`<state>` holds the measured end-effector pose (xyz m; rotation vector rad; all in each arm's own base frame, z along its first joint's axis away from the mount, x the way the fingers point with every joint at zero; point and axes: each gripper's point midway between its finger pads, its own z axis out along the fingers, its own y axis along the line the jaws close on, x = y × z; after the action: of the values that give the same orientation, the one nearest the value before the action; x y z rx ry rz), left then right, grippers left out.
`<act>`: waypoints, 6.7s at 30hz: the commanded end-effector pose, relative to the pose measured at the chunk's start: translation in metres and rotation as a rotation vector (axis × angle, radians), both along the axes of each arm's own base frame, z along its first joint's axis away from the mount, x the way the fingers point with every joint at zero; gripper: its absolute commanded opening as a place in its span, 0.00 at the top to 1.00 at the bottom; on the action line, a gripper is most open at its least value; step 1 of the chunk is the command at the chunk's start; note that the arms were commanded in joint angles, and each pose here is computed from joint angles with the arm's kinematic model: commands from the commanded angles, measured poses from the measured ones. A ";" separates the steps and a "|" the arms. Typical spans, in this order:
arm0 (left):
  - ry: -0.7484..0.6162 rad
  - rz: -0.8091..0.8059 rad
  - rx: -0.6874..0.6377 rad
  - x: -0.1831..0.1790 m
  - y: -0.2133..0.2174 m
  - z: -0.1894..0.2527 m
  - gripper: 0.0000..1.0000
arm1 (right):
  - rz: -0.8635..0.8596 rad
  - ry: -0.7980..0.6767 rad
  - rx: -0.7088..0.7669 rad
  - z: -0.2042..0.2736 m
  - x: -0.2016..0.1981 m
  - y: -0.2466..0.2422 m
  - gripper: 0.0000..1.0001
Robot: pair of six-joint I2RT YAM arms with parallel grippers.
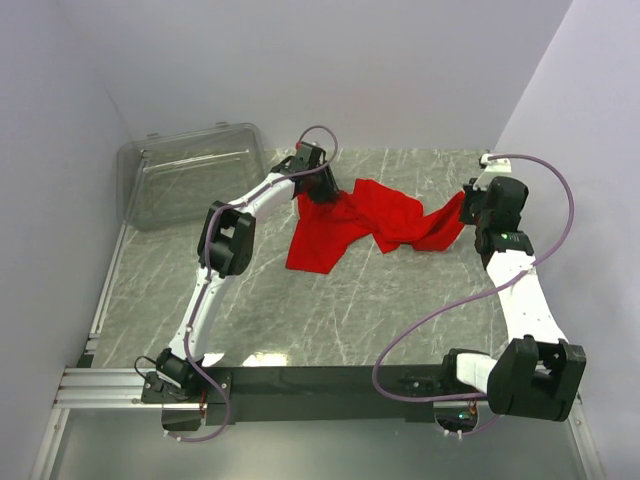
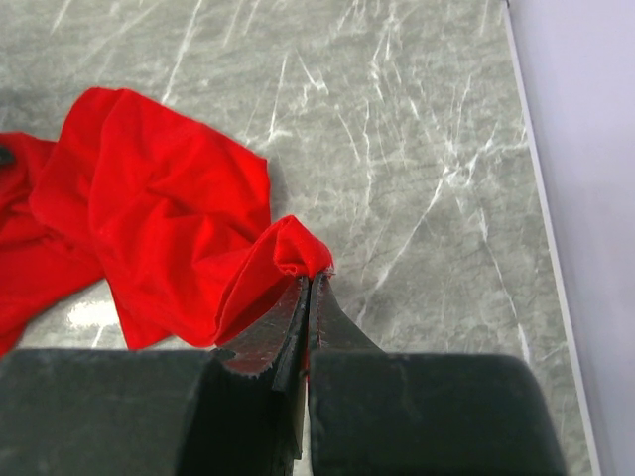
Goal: Fold and stack the t-shirts
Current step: Flatten the tshirt out
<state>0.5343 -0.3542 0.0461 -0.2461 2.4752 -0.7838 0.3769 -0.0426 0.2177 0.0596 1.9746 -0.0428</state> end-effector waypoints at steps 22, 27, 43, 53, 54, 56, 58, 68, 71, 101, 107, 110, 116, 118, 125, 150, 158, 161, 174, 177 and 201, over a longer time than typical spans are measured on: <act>-0.240 -0.007 -0.296 0.032 -0.025 0.096 0.99 | -0.001 -0.036 0.001 0.005 -0.004 0.000 1.00; -0.390 0.005 -0.421 0.039 -0.001 0.161 0.99 | -0.021 -0.055 -0.017 0.014 -0.007 -0.007 1.00; -0.797 -0.070 -0.635 0.011 0.089 0.389 0.99 | -0.078 -0.284 0.083 0.104 -0.020 -0.019 1.00; -0.735 -0.033 -0.542 0.006 0.120 0.358 0.99 | -0.228 -0.173 0.032 0.056 -0.048 -0.054 1.00; -0.714 -0.050 -0.545 0.002 0.116 0.350 0.99 | -0.262 -0.151 0.019 0.046 -0.052 -0.061 1.00; -0.644 -0.095 -0.543 -0.014 0.108 0.322 0.99 | -0.278 -0.075 -0.023 0.015 -0.060 -0.069 1.00; -0.571 -0.124 -0.541 -0.029 0.103 0.293 0.99 | -0.309 0.013 -0.069 -0.018 -0.069 -0.080 1.00; -0.290 -0.349 -0.535 -0.132 0.033 0.192 0.99 | 0.523 0.042 -0.128 -0.048 -0.101 0.041 0.27; -0.256 -0.360 -0.529 -0.152 0.027 0.179 0.99 | 0.802 -0.070 -0.134 -0.037 -0.108 0.094 0.16; -0.097 -0.018 -0.310 -0.219 0.100 0.109 0.99 | 0.621 0.541 0.419 -0.115 -0.051 0.347 0.28; -0.089 -0.057 -0.307 -0.227 0.099 0.104 0.99 | 0.491 0.547 0.307 -0.138 -0.037 0.328 0.54; -0.079 -0.073 -0.290 -0.233 0.101 0.097 0.99 | 0.458 0.526 0.267 -0.140 -0.034 0.319 0.67; -0.065 -0.108 -0.247 -0.248 0.109 0.084 0.99 | 0.472 0.461 0.216 -0.126 -0.023 0.310 1.00; -0.049 -0.108 -0.223 -0.255 0.115 0.073 0.99 | 0.481 0.414 0.208 -0.108 -0.018 0.304 1.00; 0.010 -0.121 -0.072 -0.291 0.146 0.035 0.99 | 0.372 0.172 0.089 -0.019 0.030 0.214 1.00; -0.229 -0.177 -0.057 -0.266 0.151 0.138 0.30 | 0.327 0.197 -0.158 -0.056 0.022 0.072 1.00; -0.108 -0.031 -0.092 -0.178 0.170 0.108 0.24 | 0.404 0.266 -0.140 -0.084 -0.008 0.081 1.00; -0.084 -0.091 -0.097 -0.152 0.157 0.091 0.26 | 0.404 0.264 -0.133 -0.084 -0.011 0.082 1.00; 0.012 -0.150 0.036 -0.116 0.159 0.020 0.31 | 0.392 0.251 -0.105 -0.080 -0.014 0.083 1.00; 0.028 -0.145 0.047 -0.115 0.159 0.008 0.33 | 0.393 0.251 -0.104 -0.080 -0.013 0.083 1.00; -0.172 -0.136 -0.018 -0.105 0.141 0.067 0.99 | 0.356 0.220 -0.113 -0.065 -0.014 0.070 1.00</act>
<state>0.4133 -0.2093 0.0431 -0.0841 2.5487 -0.8295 0.3615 0.0356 0.1290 -0.4102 2.2381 0.1035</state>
